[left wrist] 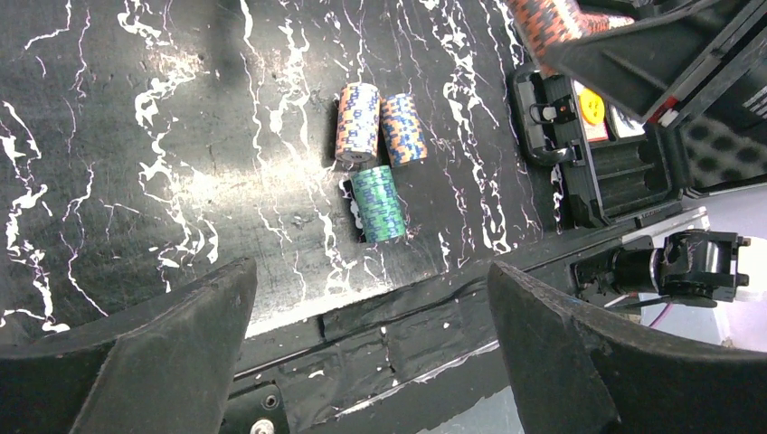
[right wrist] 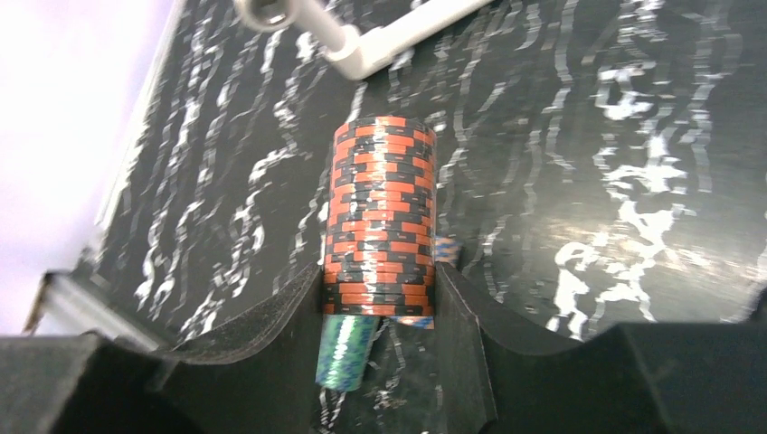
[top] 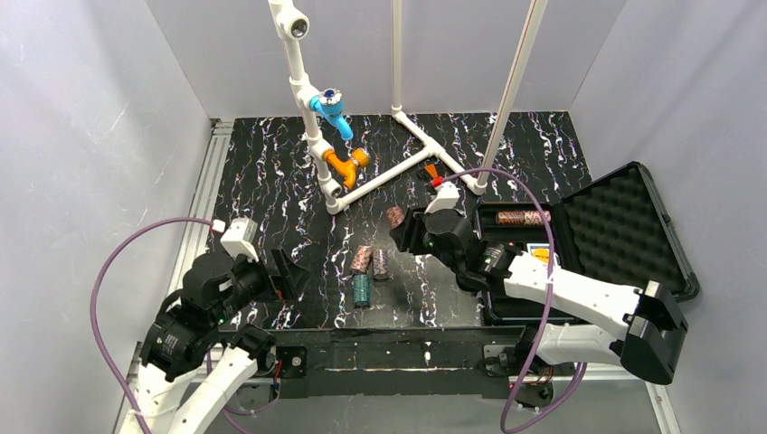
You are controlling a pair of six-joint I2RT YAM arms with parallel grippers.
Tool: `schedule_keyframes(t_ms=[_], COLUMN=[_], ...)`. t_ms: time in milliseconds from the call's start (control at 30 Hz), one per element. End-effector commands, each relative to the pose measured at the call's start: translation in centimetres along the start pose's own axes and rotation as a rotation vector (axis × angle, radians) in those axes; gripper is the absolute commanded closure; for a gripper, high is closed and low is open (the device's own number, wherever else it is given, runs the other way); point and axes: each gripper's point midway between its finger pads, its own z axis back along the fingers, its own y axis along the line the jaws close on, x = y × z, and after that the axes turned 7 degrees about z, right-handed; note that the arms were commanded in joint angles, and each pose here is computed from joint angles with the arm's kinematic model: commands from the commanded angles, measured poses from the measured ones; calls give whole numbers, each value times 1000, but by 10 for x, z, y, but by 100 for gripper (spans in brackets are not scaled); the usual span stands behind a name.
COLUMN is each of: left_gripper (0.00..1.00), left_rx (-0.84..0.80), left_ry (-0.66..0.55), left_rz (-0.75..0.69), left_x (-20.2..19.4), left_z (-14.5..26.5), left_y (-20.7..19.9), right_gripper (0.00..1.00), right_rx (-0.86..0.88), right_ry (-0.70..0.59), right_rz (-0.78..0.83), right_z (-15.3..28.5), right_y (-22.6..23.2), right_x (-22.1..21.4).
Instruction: Pack up texas hold em set
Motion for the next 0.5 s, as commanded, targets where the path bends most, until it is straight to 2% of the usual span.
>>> schedule_keyframes(t_ms=[0,467], left_gripper=[2,2], left_rx=[12,-4], left_ry=[10,11], left_rz=[-1,-10], left_x=[-12,-13], left_z=[-3,-6], left_y=[10,8], right_gripper=[99,99], right_rx=[-156,-323], right_ry=[-200,-220], right_rz=[-68,-57], right_z=[16,17], right_y=[-22,-65], right_x=[54,51])
